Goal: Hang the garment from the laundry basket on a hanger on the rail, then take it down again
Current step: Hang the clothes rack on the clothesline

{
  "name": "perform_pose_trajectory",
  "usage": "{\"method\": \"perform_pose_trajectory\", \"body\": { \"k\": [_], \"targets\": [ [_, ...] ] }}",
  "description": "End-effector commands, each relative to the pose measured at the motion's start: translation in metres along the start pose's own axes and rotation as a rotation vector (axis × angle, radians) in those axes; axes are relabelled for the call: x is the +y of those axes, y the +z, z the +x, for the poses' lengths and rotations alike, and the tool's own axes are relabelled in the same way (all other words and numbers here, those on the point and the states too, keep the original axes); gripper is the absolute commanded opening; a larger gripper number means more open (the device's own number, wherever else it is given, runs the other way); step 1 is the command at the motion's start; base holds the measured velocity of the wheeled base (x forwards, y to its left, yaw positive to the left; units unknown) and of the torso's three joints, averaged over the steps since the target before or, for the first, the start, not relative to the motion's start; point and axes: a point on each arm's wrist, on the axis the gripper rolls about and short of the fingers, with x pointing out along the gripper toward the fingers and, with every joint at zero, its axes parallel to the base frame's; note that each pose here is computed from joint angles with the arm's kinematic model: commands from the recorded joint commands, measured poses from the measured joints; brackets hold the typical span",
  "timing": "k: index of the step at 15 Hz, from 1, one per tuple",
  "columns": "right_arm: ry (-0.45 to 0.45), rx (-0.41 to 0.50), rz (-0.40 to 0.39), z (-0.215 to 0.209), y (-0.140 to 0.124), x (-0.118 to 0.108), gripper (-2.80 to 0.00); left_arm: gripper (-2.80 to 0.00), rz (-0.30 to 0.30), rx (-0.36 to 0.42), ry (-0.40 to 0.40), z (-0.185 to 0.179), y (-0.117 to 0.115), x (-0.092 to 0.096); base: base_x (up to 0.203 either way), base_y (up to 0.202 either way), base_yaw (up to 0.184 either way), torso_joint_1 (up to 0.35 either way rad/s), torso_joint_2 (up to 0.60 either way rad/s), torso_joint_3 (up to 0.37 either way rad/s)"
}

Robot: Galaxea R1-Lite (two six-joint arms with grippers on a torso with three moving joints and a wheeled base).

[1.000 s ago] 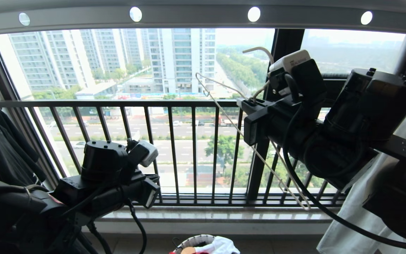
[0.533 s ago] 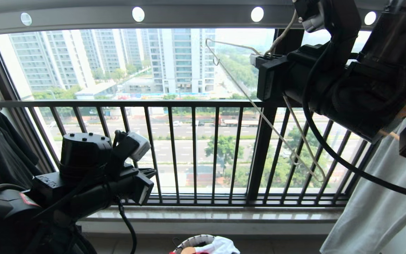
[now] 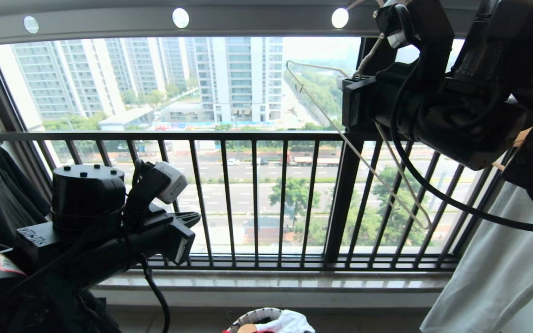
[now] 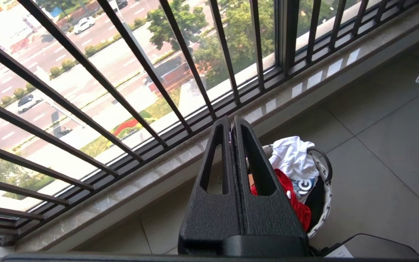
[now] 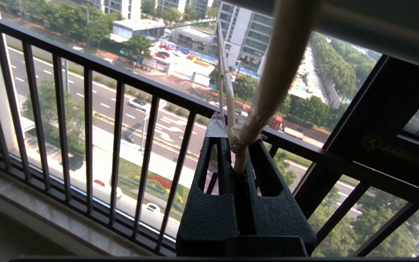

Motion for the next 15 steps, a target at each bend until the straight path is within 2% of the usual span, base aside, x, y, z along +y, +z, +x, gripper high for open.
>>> {"method": "perform_pose_trajectory", "body": {
  "k": [1, 7, 9, 11, 15],
  "targets": [
    [0.006, 0.034, -0.012, 0.008, -0.005, 0.003, -2.8, -2.8, 0.001, -0.028, 0.006, -0.006, 0.005, 0.001, 0.0, 0.0, 0.0, 0.0, 0.0, 0.0],
    [0.01, 0.057, -0.02, 0.021, -0.007, 0.01, -2.8, -2.8, 0.003, -0.041, 0.007, -0.01, 0.007, 0.001, 0.0, 0.0, 0.0, 0.0, 0.0, 0.0],
    [0.005, 0.076, -0.046, 0.026, -0.009, 0.012, -2.8, -2.8, 0.003, -0.051, 0.007, -0.013, 0.009, 0.001, 0.0, 0.0, 0.0, 0.0, 0.0, 0.0],
    [0.005, 0.075, -0.052, 0.029, -0.001, 0.015, -2.8, -2.8, 0.004, -0.058, 0.005, -0.015, 0.01, 0.0, 0.0, 0.0, 0.0, 0.0, 0.0, 0.0],
    [0.007, 0.153, -0.094, 0.029, 0.015, 0.022, -2.8, -2.8, 0.006, -0.06, -0.003, -0.016, 0.01, -0.002, 0.0, 0.0, 0.0, 0.0, 0.0, 0.0]
  ]
}}
